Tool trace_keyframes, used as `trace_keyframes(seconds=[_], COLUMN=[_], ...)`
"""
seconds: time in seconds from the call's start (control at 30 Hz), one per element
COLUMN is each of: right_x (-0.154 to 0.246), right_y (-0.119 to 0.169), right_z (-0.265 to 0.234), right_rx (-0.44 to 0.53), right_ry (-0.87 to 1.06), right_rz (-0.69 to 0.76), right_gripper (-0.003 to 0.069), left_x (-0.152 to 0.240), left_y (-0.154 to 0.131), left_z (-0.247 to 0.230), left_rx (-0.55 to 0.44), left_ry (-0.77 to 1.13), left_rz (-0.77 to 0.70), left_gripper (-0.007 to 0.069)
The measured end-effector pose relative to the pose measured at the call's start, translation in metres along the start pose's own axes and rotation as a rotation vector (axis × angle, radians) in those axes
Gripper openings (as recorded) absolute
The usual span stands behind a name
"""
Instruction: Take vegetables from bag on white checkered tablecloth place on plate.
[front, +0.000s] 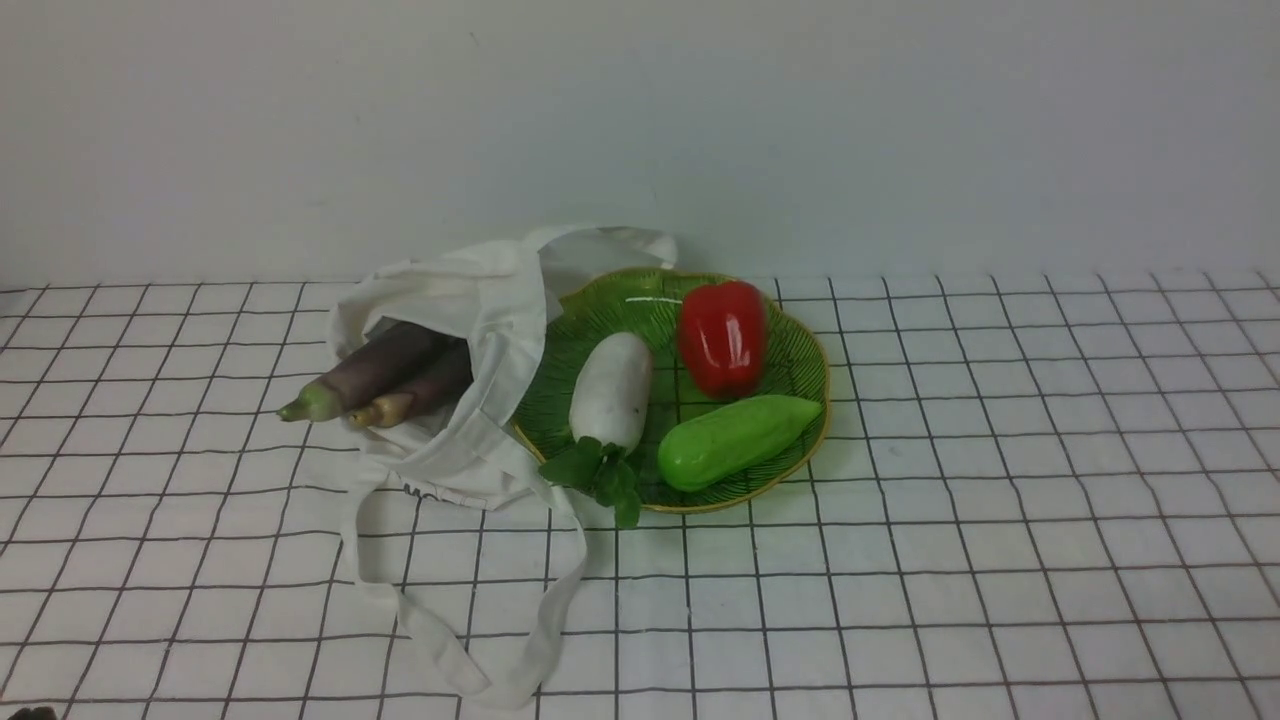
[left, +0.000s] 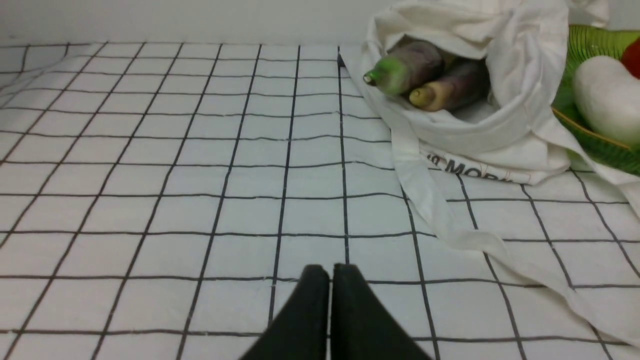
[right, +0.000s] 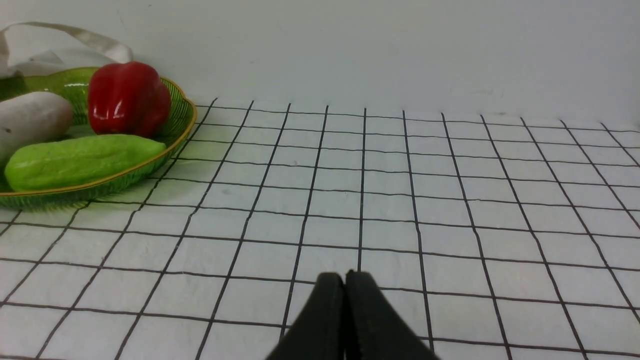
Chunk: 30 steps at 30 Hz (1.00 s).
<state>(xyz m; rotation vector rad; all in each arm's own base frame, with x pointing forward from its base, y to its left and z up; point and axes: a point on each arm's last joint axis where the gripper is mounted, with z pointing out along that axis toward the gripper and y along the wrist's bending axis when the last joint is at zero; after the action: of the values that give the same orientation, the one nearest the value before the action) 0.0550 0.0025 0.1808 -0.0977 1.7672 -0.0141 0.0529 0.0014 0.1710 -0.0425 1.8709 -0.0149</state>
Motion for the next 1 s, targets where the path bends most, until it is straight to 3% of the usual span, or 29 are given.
trace_keyframes(seconds=[1.0], right_x=[0.0000], right_y=[0.0000], right_z=[0.0000], right_rx=[0.000], right_ry=[0.000], right_rz=[0.000], right_gripper=[-0.0015], left_x=[0.0010], left_y=[-0.0029], left_z=[-0.0001], left_rx=[0.053], left_ry=[0.011], left_rz=[0.006], left_gripper=[-0.0008])
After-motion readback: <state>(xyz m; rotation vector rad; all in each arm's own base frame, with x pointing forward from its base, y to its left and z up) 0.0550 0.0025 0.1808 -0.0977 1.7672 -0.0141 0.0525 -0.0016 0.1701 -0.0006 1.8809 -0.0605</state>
